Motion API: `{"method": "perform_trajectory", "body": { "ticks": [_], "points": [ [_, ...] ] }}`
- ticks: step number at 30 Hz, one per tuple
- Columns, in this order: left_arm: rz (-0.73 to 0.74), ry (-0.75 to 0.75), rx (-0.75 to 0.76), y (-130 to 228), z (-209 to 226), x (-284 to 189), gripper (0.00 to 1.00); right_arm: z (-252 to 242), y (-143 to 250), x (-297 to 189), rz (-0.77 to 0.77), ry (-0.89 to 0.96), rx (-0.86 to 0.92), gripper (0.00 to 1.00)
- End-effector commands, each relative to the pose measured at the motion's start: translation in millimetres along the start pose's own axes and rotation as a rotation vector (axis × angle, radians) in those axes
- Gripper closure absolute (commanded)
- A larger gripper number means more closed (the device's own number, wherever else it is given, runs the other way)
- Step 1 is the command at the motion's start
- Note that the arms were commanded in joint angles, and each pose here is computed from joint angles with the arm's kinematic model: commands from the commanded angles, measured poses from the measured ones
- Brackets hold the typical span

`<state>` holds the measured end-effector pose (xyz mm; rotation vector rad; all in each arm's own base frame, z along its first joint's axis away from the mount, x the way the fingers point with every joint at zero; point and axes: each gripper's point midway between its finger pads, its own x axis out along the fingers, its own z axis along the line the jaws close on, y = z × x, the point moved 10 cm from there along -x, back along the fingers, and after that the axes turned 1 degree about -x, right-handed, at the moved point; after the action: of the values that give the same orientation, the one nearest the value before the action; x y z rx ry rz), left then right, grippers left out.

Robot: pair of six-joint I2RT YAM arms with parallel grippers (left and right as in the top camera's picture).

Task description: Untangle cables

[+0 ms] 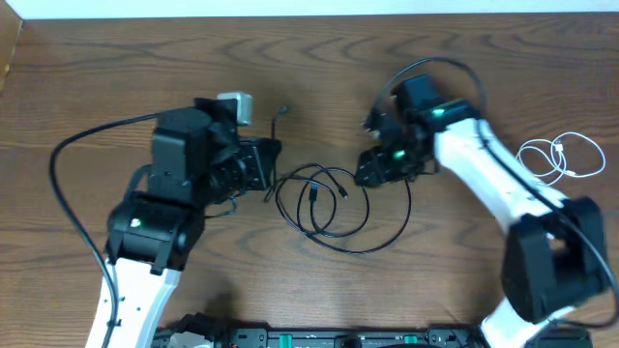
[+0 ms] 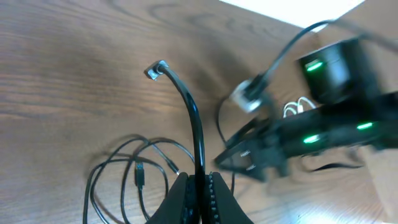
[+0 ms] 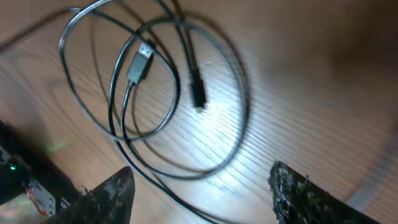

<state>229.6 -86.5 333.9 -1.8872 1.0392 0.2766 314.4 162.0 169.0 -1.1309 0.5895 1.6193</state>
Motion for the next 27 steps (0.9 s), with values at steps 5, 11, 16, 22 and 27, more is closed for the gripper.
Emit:
{"method": "perform_trajectory", "body": {
  "ticks": [5,11,16,22,27],
  "points": [
    [-0.032,0.207,-0.091,-19,7,-24,0.93,43,3,77,0.125,-0.029,-0.065,0.37],
    [-0.066,0.387,-0.135,-34,11,-41,0.92,65,5,106,0.126,-0.016,-0.160,0.51],
    [-0.091,0.466,-0.171,-44,16,-54,0.92,79,7,114,0.107,0.002,-0.191,0.51],
    [-0.130,0.463,-0.208,-50,24,-62,0.92,95,13,119,0.121,-0.031,-0.229,0.48],
    [-0.150,0.457,-0.205,-53,26,-64,0.93,116,20,123,0.139,-0.180,-0.398,0.46]
  ]
}}
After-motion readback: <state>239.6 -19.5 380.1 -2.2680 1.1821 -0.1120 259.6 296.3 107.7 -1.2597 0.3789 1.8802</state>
